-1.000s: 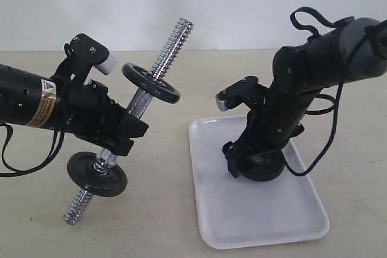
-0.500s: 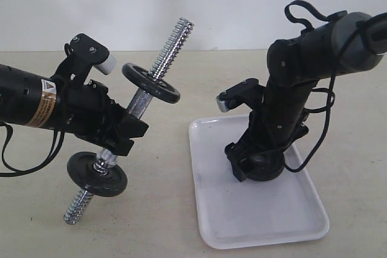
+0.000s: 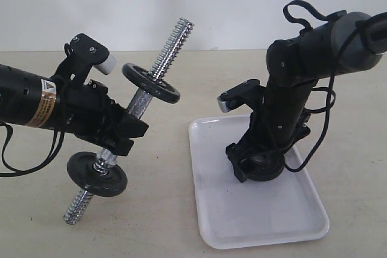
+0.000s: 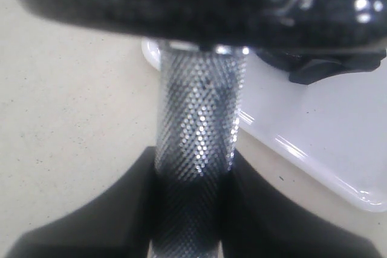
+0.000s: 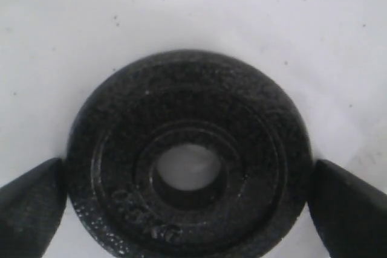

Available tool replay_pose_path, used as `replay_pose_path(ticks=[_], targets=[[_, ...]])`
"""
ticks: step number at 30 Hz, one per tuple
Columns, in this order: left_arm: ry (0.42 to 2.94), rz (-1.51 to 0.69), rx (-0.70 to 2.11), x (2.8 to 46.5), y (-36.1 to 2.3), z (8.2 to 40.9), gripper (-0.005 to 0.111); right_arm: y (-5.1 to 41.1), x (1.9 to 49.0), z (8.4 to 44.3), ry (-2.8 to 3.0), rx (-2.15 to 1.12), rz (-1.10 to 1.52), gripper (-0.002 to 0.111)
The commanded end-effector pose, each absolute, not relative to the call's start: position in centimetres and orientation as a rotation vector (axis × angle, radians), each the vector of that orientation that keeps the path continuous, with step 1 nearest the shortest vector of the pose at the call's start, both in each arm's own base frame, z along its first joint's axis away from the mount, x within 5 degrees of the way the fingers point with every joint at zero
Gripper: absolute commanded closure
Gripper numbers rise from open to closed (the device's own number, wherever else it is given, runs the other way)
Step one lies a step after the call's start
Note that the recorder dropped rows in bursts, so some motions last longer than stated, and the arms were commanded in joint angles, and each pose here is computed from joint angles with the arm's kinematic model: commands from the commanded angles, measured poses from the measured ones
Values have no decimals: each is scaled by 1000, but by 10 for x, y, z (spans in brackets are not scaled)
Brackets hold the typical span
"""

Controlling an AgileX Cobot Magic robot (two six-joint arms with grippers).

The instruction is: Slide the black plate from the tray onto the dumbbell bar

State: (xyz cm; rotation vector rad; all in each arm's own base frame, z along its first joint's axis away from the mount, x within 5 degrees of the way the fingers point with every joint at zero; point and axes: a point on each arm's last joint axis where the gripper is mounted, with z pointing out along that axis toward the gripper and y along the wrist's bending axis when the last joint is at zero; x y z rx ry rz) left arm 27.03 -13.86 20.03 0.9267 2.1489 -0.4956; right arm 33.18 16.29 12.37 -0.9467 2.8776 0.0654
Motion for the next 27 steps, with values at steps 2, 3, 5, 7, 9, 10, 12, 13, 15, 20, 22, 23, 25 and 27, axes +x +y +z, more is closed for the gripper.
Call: replay_pose_path(ticks=[2,3,5,7,9,10,12,13,15,20,22,23,25,27], targets=[[2054,-541,891,270,-142,230,102,163,331,114,2889,-941,68,3],[2054,-541,891,270,-142,230,102,164,331,114,2885,-936,72,3],[2054,-541,891,270,-142,230,102,164,332,114,2883,-928,80,3],[2054,-541,891,270,-142,230,102,165,332,114,2882,-923,84,3],[2054,-541,891,270,-142,230,102,165,332,114,2885,-908,99,3],[2054,-541,891,270,-142,230,102,166,332,114,2882,-907,99,3],[2054,-541,891,270,-142,230,102,166,332,114,2877,-910,101,3],[2054,-541,891,270,-142,230,102,166,332,114,2873,-912,101,3],[2054,-541,891,270,-142,230,102,166,333,114,2873,-909,104,3],[2054,-541,891,270,-142,230,102,167,334,114,2858,-897,111,9],[2054,-541,891,270,-142,230,102,168,335,115,2851,-884,121,17],[2054,-541,891,270,-142,230,102,168,335,115,2847,-880,124,22],[2054,-541,891,270,-142,230,102,168,335,115,2844,-879,124,31],[2054,-541,891,270,-142,230,102,168,335,115,2850,-881,123,35]])
